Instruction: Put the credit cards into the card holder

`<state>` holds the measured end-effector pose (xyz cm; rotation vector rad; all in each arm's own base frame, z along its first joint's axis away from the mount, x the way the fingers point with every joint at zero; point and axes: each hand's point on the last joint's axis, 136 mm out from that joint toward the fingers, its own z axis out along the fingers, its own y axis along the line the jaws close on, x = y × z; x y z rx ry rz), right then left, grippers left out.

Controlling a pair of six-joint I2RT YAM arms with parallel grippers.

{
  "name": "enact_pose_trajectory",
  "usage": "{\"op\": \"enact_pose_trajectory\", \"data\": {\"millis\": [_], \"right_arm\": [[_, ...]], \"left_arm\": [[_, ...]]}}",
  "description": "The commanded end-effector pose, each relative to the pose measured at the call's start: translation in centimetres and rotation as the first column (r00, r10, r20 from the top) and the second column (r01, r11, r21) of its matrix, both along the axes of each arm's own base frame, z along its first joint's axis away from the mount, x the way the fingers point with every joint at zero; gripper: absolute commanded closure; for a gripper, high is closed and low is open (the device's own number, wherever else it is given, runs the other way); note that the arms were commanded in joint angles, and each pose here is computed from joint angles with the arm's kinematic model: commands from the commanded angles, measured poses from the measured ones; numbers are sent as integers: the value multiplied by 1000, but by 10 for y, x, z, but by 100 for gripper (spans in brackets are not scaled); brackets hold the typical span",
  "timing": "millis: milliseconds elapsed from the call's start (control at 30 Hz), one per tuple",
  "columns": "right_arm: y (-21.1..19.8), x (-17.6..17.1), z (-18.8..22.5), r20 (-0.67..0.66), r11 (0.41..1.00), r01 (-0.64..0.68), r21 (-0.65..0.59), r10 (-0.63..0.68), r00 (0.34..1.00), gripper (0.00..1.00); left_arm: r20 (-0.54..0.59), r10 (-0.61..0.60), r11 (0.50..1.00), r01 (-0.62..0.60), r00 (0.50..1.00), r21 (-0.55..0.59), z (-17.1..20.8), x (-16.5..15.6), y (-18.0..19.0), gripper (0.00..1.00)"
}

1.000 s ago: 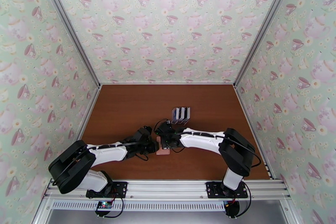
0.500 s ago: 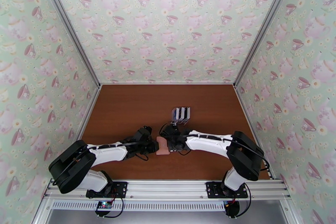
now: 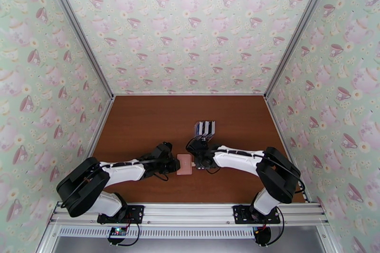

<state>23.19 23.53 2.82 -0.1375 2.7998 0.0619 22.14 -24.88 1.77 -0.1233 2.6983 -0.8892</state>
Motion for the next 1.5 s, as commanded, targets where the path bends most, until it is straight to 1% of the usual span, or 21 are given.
{"op": "enact_pose_trajectory", "data": {"millis": [0,233,400,500,800,967,1200,1333,1467], "right_arm": [[-1,1,-8,-10,1000,2,-13,-2,1000,77],[1,1,-17,-33,1000,-9,-17,9,999,77],[-4,0,-24,-50,998,-15,-65,11,999,76],[-3,1,-18,-42,998,-20,-59,18,999,76],[20,10,51,81,988,-62,142,51,995,72],[46,6,75,97,948,-117,296,92,991,73],[81,-3,74,57,875,-165,456,156,986,75],[83,-5,54,7,886,-145,441,158,987,76],[78,-3,37,-31,881,-108,460,137,990,74]], "left_arm": [[-70,16,991,-7,997,132,-33,-13,21,74],[-72,16,991,-6,997,135,-35,-12,20,74],[-79,12,990,-1,997,139,-36,-12,19,74],[-71,6,990,4,997,138,-33,-10,18,74],[-30,-10,992,14,999,126,-13,-2,13,73],[-18,-12,992,15,1000,129,-7,0,12,73],[-12,-1,992,3,1000,129,-5,3,15,75],[-14,2,991,-1,1000,131,-6,4,17,78],[-23,10,991,-7,1000,136,-10,4,20,79]]}}
